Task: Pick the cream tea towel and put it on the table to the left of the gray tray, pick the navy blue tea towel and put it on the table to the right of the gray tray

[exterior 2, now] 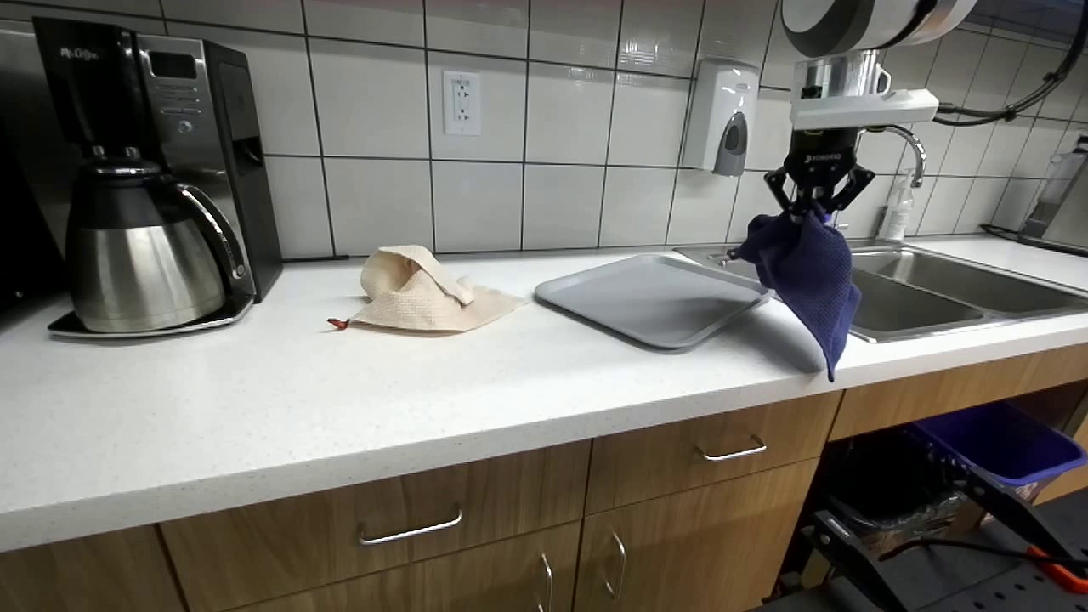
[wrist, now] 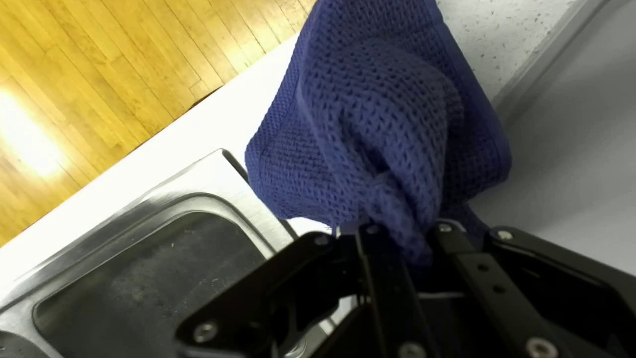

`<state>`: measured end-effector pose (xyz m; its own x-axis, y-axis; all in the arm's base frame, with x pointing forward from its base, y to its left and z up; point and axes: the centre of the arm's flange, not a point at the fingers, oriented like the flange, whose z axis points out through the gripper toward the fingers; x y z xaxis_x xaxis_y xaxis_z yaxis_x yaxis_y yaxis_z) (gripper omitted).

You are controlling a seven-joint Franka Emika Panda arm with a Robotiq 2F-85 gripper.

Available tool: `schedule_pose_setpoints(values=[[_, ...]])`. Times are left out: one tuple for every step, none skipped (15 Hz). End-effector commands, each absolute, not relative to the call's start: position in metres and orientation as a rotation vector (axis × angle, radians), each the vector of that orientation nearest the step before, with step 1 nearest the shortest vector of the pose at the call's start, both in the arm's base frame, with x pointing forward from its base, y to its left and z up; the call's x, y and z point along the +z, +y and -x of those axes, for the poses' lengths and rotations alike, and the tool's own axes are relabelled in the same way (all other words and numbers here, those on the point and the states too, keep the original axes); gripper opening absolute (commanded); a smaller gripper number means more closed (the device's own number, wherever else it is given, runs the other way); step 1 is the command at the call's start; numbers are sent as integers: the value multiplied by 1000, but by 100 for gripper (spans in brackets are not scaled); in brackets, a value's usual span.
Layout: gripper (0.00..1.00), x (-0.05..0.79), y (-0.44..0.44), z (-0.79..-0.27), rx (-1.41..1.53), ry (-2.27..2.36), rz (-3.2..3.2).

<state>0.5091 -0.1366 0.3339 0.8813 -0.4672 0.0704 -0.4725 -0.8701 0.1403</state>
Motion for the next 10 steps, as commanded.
schedule_pose_setpoints(values=[[3,350,-138,-495,106,-731,-2888],[3,352,-139,-494,111,-731,-2887],[3,353,-139,-493,113,-732,-2886],[3,353,-139,-491,111,-734,-2884],[3,353,-140,-489,108,-736,-2884],[3,352,-140,-486,101,-740,-2882],[3,351,-141,-484,93,-743,-2880],[3,349,-142,-482,84,-746,-2879],[3,346,-144,-480,73,-751,-2877],[3,344,-146,-477,67,-758,-2873]])
